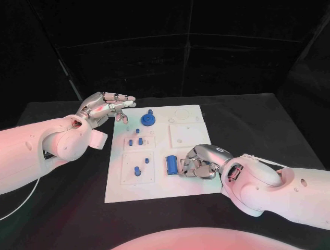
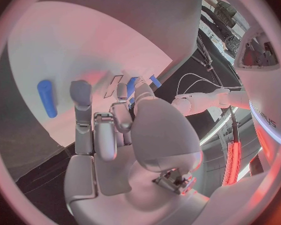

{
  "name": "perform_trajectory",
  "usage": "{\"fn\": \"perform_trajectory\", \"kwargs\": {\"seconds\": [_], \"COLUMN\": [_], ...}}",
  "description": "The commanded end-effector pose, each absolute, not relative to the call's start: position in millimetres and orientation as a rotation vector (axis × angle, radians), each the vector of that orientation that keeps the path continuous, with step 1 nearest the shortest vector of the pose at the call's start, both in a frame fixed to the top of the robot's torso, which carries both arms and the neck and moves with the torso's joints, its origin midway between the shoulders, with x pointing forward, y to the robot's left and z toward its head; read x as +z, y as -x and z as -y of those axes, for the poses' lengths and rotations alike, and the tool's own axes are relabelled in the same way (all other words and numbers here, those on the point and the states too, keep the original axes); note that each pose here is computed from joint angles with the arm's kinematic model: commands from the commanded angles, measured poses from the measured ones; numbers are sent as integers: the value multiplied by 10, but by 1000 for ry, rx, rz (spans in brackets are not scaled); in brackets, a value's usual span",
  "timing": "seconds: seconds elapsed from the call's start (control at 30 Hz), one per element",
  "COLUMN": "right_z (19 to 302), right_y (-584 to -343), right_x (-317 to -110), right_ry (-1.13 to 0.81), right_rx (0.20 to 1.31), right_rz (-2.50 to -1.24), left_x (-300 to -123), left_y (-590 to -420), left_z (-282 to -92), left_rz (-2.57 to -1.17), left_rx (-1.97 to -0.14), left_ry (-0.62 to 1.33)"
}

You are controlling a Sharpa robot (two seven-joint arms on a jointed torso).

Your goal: Assemble the parts on the task board

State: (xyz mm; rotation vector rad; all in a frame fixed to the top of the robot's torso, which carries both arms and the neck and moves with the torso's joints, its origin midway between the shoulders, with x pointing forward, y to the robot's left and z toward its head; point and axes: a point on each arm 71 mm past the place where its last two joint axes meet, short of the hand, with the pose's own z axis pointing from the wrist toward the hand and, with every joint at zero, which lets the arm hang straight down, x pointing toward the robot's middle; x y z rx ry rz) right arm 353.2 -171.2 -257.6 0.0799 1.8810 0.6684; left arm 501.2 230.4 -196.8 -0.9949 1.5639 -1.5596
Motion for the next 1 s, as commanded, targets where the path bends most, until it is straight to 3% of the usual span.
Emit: {"fn": "perform_trajectory", "kwargs": {"seconds": [0.03, 0.23, 0.47, 1.0], "right_z": [1807, 2169, 2557, 2661], "right_y": [-3496, -3501, -3499, -3577], "right_x": [-2489, -2411, -2342, -2368], "right_ry": [-142, -240, -229, -149], "right_rx": [754, 718, 590, 438], "right_rz": [-1829, -1863, -1859, -1817], "left_x": [-1955, -1954, -1950, -1950], "left_y": [-5012, -5013, -4998, -4989], "left_z": [-2304, -2291, -2273, -2288], "left_rz": [-1560, -1559, -1560, -1559], "left_rx": [-1570, -1572, -1577, -1577], "left_ry": [994, 992, 991, 991]}}
